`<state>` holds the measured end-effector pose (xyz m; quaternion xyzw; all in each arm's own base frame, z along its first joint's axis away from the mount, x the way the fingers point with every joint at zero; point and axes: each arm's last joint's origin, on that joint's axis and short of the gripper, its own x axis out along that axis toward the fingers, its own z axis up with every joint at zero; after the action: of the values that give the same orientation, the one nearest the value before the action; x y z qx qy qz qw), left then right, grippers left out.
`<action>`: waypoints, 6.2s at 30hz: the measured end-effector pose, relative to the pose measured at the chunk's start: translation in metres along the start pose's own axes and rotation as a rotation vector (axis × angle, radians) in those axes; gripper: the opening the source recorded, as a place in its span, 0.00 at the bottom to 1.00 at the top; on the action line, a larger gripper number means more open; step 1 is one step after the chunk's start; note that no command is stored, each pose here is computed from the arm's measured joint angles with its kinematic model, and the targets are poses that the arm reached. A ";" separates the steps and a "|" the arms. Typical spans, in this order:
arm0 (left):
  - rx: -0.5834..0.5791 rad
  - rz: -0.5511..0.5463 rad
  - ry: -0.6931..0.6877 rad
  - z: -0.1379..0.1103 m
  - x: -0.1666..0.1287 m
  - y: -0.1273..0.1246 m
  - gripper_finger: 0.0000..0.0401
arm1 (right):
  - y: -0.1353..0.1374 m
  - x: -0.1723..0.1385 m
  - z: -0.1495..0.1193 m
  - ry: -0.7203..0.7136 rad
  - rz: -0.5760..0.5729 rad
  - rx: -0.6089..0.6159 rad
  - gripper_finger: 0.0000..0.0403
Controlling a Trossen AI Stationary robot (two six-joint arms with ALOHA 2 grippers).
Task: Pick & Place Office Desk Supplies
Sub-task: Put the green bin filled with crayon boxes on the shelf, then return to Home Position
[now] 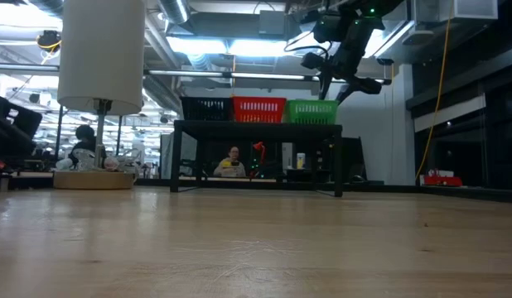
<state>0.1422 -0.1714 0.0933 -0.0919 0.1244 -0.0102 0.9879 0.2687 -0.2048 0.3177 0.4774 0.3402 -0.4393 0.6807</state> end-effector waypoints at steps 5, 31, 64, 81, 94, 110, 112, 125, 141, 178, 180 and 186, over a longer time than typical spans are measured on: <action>-0.015 0.016 0.000 -0.001 0.000 0.001 0.22 | -0.002 0.000 -0.001 0.006 -0.023 0.007 0.36; 0.196 -0.245 -0.224 0.085 -0.031 -0.020 0.22 | -0.024 -0.180 -0.093 -0.356 0.260 -0.465 0.36; 0.230 -0.462 -0.298 0.145 -0.111 0.042 0.22 | -0.037 -0.225 -0.281 -0.341 1.570 -1.499 0.36; 0.286 -0.430 -0.283 0.144 -0.101 0.046 0.28 | -0.103 -0.174 -0.277 -0.512 1.679 -1.476 0.36; 0.332 -0.501 -0.233 0.130 -0.114 0.089 0.28 | -0.184 -0.102 -0.266 -0.473 1.670 -1.480 0.36; 0.337 -0.547 -0.202 0.080 -0.088 0.097 0.28 | -0.191 -0.063 -0.286 -0.439 1.661 -1.544 0.36; 0.365 -0.544 -0.204 0.079 -0.087 0.098 0.28 | -0.191 -0.056 -0.291 -0.422 1.656 -1.529 0.36; 0.373 -0.445 -0.087 0.069 -0.068 0.108 0.28 | -0.192 -0.022 -0.311 -0.334 1.647 -1.406 0.36; 0.420 -0.341 0.030 0.061 -0.055 0.117 0.28 | -0.189 -0.008 -0.320 -0.285 1.503 -1.502 0.36; 0.427 -0.329 0.112 0.054 -0.049 0.117 0.28 | -0.188 -0.004 -0.323 -0.371 1.470 -1.660 0.36; 0.427 -0.329 0.111 0.054 -0.049 0.117 0.28 | -0.188 -0.004 -0.323 -0.370 1.470 -1.659 0.36; 0.427 -0.329 0.110 0.055 -0.049 0.117 0.28 | -0.188 -0.004 -0.323 -0.370 1.471 -1.658 0.36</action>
<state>0.1076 -0.0449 0.1358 0.1003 0.1563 -0.2017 0.9617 0.0795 0.0734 0.1540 -0.1109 0.0567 0.3674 0.9217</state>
